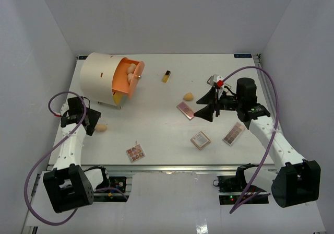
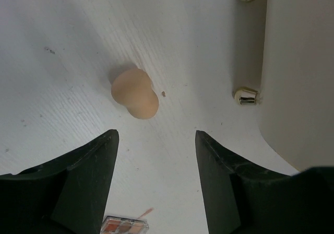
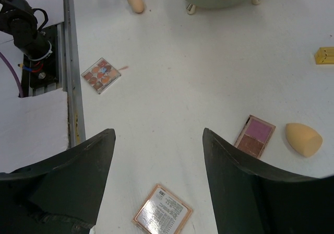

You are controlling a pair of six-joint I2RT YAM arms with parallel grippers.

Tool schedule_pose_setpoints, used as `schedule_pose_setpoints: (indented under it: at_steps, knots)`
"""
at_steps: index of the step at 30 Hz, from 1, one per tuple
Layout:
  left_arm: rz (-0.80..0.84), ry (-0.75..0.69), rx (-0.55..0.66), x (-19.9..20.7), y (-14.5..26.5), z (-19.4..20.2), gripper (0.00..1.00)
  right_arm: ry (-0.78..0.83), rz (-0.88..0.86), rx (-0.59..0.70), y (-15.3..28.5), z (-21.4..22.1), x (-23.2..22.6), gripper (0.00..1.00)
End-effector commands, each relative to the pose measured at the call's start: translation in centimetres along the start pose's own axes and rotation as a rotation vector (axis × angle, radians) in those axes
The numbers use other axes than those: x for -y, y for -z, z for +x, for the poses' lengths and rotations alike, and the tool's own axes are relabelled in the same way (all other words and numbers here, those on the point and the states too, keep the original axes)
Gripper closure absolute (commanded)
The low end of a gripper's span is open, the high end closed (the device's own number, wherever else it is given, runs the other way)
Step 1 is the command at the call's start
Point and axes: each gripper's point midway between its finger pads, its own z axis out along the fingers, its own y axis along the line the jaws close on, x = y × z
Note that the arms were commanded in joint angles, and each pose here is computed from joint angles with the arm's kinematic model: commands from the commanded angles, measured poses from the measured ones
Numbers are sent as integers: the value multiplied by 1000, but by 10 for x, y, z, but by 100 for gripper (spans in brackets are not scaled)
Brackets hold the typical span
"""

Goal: Organize the makeup

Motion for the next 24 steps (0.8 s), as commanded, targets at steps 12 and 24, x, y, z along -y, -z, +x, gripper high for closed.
schedule_pose_setpoints:
  at_steps: [12, 24]
  knots:
    - [-125, 107, -111, -8, -47, 14, 33, 62, 0, 30, 7, -9, -3, 26]
    - [-165, 115, -119, -23, -63, 16, 64, 49, 5, 35, 10, -9, -1, 26]
